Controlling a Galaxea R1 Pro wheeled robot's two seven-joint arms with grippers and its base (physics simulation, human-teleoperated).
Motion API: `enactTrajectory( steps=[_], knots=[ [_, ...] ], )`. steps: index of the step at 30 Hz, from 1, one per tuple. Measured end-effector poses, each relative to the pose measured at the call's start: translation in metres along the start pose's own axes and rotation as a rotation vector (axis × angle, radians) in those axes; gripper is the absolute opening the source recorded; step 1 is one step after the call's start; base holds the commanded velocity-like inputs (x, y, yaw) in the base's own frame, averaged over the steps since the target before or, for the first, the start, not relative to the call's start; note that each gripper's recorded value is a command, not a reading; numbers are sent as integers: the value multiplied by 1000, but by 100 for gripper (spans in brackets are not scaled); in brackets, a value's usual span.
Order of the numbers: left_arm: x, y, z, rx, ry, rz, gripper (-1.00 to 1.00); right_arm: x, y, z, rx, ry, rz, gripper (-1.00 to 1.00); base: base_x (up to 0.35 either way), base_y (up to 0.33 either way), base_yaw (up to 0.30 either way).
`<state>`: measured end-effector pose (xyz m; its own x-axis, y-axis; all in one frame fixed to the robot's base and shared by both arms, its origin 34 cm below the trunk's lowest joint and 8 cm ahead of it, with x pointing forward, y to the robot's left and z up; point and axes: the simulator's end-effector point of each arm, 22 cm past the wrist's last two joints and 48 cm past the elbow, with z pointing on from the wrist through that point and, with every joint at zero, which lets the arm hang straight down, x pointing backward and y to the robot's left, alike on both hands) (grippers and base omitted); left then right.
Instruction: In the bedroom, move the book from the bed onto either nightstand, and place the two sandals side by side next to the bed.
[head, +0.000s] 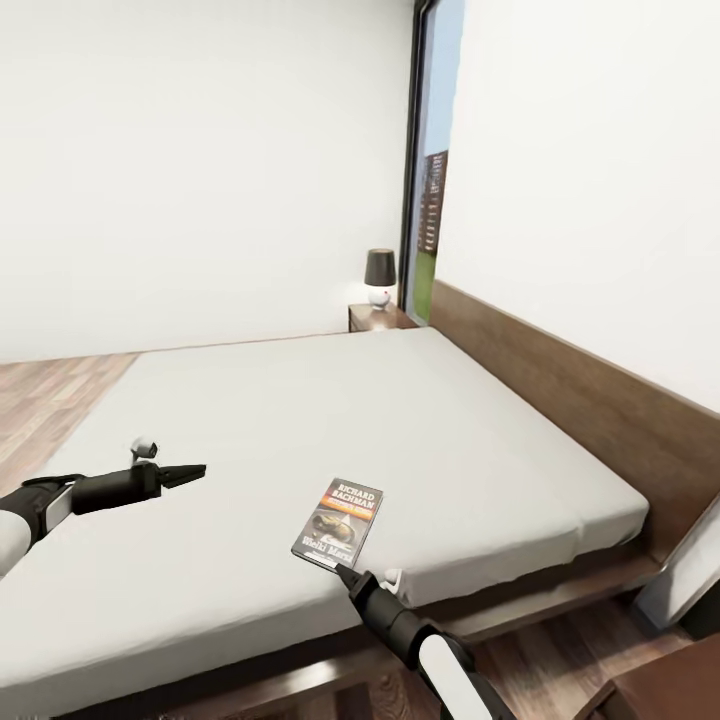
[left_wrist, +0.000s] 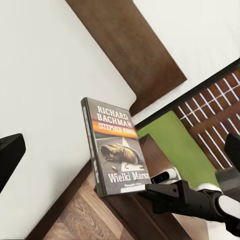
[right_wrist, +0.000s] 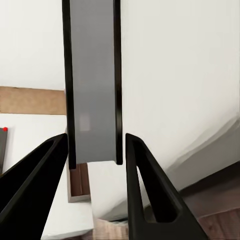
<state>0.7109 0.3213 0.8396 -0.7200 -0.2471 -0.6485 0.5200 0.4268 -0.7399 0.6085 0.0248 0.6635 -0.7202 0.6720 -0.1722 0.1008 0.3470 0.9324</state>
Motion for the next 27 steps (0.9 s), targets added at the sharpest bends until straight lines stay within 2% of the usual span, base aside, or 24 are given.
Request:
enactTrajectory(
  steps=[27],
  knots=[
    [-8, -12, -4, 6, -11, 22, 100, -4, 12, -2, -18, -9, -16, -100, 0, 0, 229]
  ],
)
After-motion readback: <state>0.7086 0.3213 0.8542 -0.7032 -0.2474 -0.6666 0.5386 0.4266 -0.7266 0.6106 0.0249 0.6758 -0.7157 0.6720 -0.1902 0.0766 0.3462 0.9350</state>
